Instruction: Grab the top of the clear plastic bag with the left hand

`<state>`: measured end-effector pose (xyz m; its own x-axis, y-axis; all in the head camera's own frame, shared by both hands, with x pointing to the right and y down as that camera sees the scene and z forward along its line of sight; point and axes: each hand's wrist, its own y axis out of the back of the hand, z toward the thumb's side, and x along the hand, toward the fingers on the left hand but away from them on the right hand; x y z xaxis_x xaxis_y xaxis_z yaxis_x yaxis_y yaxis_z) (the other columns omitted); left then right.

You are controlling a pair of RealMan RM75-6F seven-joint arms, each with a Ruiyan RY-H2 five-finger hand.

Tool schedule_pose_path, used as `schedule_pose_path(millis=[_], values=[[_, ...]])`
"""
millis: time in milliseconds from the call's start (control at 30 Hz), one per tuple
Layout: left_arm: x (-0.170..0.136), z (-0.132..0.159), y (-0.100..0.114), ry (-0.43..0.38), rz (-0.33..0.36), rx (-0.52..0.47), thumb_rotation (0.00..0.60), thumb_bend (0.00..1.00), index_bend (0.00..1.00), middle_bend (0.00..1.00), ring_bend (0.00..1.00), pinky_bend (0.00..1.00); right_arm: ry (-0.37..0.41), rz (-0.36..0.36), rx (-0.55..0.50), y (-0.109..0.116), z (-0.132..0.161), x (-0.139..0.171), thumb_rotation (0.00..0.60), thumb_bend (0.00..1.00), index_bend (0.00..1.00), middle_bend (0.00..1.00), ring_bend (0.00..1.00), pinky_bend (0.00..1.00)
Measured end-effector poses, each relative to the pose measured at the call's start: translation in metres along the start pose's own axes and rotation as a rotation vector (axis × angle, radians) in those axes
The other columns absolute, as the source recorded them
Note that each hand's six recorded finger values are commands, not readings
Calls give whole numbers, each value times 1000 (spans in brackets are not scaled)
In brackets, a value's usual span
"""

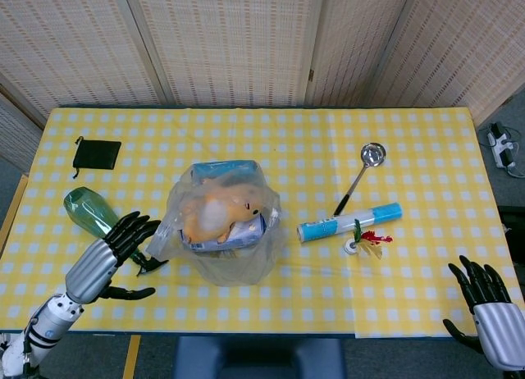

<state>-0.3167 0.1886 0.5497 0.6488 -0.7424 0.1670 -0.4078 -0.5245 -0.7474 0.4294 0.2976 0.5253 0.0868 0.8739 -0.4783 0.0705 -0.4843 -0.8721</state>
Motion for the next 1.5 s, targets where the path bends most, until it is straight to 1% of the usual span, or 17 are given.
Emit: schedule_pose_path(millis=[100, 167, 267, 367, 500, 567, 667, 833, 1033, 1100, 1233, 1267, 1333, 1400, 1500], values=[[12, 8, -5, -36, -15, -7, 528, 65, 45, 118, 92, 61, 3, 3, -1, 0, 0, 1, 600, 235, 0, 0, 0, 0], [21, 12, -8, -57, -22, -8, 502, 59, 47, 120, 92, 52, 3, 3, -2, 1, 0, 1, 600, 235, 0, 0, 0, 0], [32, 16, -12, -74, -28, -4, 466, 57, 51, 121, 94, 45, 2, 2, -6, 2, -1, 1, 600, 235, 0, 0, 0, 0], [41, 20, -16, -88, -46, -9, 455, 57, 50, 121, 99, 48, -3, 2, -8, 2, -3, 1, 600, 235, 0, 0, 0, 0], [54, 29, -21, -120, -66, -17, 415, 57, 49, 124, 127, 67, -9, 6, -8, 2, -4, -1, 600, 235, 0, 0, 0, 0], [59, 34, -24, -133, -74, -22, 407, 56, 49, 124, 130, 68, -9, 8, -8, 1, -4, -1, 600, 235, 0, 0, 0, 0], [64, 38, -27, -148, -82, -27, 401, 57, 49, 124, 131, 75, -10, 10, -8, 1, -4, -2, 600, 235, 0, 0, 0, 0], [69, 44, -28, -170, -76, -44, 405, 57, 52, 128, 162, 146, -13, 11, -6, 1, -5, -2, 600, 235, 0, 0, 0, 0], [73, 45, -33, -178, -92, -63, 436, 57, 52, 128, 164, 179, -15, 13, -6, 0, -5, -4, 600, 235, 0, 0, 0, 0], [76, 45, -36, -181, -103, -72, 447, 57, 52, 128, 163, 183, -17, 14, -6, 0, -6, -4, 600, 235, 0, 0, 0, 0], [83, 45, -42, -184, -124, -80, 448, 57, 53, 129, 163, 175, -22, 16, -7, 0, -7, -5, 600, 235, 0, 0, 0, 0], [85, 44, -44, -182, -130, -83, 446, 57, 54, 129, 161, 172, -24, 15, -8, 1, -8, -5, 600, 235, 0, 0, 0, 0], [88, 43, -45, -176, -132, -90, 411, 57, 61, 128, 150, 166, -27, 14, -11, 1, -8, -5, 600, 235, 0, 0, 0, 0], [91, 43, -45, -175, -135, -102, 388, 57, 63, 128, 147, 167, -33, 15, -14, 1, -10, -5, 600, 235, 0, 0, 0, 0], [96, 45, -46, -179, -140, -126, 385, 57, 62, 128, 151, 175, -40, 17, -17, 2, -12, -6, 600, 235, 0, 0, 0, 0]])
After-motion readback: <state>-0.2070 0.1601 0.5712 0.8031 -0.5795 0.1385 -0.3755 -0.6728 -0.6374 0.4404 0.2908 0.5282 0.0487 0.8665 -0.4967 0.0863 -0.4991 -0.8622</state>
